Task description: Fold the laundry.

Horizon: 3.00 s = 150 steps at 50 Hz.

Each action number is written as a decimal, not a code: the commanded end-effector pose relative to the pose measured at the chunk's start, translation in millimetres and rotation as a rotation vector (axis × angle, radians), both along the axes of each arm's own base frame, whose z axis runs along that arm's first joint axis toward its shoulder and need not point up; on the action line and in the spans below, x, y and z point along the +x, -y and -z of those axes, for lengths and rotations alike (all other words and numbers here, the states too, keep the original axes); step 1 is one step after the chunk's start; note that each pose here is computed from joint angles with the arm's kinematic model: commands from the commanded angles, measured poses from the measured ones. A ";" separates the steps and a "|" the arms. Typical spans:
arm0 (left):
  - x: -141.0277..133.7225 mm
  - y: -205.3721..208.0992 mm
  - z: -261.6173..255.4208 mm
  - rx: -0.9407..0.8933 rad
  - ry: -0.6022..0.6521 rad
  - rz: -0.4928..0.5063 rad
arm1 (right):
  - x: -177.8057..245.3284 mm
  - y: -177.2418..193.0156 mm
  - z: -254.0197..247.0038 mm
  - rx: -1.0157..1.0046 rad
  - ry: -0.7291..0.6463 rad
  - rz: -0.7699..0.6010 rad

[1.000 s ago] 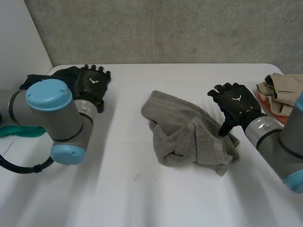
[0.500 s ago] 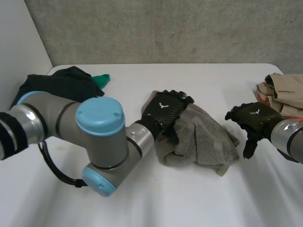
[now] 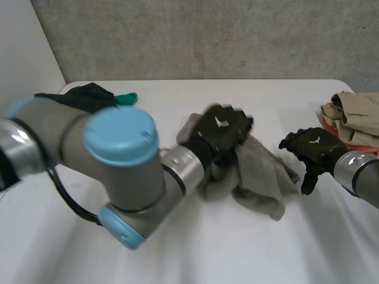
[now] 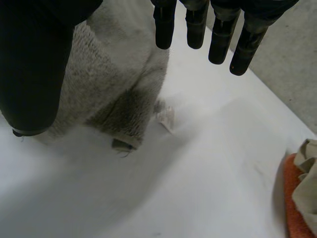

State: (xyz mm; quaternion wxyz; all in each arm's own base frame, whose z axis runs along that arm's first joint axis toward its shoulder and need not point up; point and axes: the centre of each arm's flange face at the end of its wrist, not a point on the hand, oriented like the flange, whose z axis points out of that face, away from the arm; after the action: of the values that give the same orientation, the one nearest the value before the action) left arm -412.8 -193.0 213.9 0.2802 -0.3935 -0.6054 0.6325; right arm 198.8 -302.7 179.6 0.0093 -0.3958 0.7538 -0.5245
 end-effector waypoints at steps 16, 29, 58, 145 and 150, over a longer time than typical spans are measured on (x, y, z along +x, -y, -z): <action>85.3 13.1 -107.2 -0.205 -0.086 -0.358 | 26.2 -21.0 -12.6 0.086 0.199 -0.089; 94.6 5.3 -121.3 -0.227 -0.118 -0.368 | 81.1 -40.6 34.7 0.308 0.429 -0.103; 139.9 28.4 -116.7 -0.228 -0.077 -0.501 | 47.8 2.6 -81.2 -0.343 0.248 0.015; 64.7 92.8 60.5 0.320 0.126 -0.066 | 83.8 -108.2 -152.4 -0.467 0.275 -0.241; 65.6 98.5 68.4 0.324 0.127 -0.084 | 82.6 -106.4 -138.3 -0.423 0.253 -0.226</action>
State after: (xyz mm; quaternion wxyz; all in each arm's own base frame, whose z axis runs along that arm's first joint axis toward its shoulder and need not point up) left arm -348.9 -287.7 155.7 0.2801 -0.3609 -0.7242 0.5166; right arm 283.5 -193.5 334.6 0.0830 -0.3990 0.5483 -0.7303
